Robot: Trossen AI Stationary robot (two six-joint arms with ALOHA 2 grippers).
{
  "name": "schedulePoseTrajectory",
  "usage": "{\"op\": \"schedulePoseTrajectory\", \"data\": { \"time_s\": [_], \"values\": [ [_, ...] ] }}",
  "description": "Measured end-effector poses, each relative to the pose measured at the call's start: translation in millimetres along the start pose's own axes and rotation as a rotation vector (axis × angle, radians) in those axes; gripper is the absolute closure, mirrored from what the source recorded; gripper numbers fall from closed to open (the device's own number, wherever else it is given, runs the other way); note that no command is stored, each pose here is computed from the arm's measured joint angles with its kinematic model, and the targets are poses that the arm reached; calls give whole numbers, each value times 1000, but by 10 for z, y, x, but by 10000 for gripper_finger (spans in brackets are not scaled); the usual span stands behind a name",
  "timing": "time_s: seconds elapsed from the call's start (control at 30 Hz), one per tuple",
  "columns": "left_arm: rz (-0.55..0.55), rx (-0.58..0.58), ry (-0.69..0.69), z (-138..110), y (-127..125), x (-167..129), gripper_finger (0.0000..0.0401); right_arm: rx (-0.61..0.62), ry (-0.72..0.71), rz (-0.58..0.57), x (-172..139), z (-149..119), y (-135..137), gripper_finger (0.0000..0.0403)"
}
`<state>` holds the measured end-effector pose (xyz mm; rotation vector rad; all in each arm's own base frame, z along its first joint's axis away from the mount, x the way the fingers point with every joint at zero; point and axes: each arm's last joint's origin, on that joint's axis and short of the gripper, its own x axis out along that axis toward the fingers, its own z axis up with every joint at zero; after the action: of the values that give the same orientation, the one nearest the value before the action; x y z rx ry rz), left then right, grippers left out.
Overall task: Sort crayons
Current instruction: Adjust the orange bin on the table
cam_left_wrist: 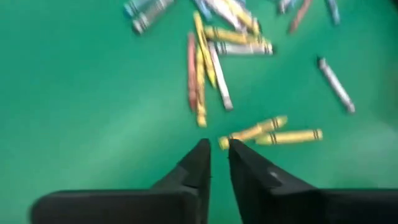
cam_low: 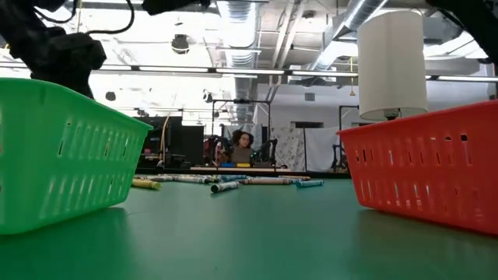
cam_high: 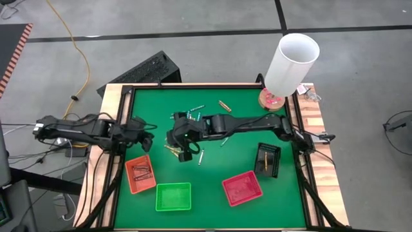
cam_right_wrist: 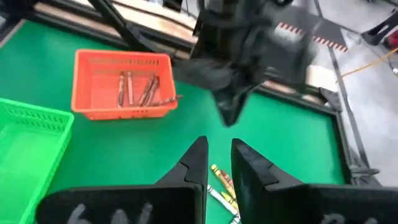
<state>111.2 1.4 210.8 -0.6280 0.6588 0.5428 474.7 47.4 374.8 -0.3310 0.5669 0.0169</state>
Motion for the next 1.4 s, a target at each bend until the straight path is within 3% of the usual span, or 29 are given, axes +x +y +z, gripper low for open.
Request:
{"op": "schedulePoseTrajectory", "data": {
  "time_s": [0.13,0.6,1.4],
  "values": [
    [23,-3,73,-33,-7,57,396,-8,18,11,-15,-8,32,337],
    [52,-76,245,-196,-40,78,401,-26,63,33,22,-54,108,337],
    [-62,-114,354,-371,-208,-60,401,-31,88,43,19,-76,130,337]
  ]
}}
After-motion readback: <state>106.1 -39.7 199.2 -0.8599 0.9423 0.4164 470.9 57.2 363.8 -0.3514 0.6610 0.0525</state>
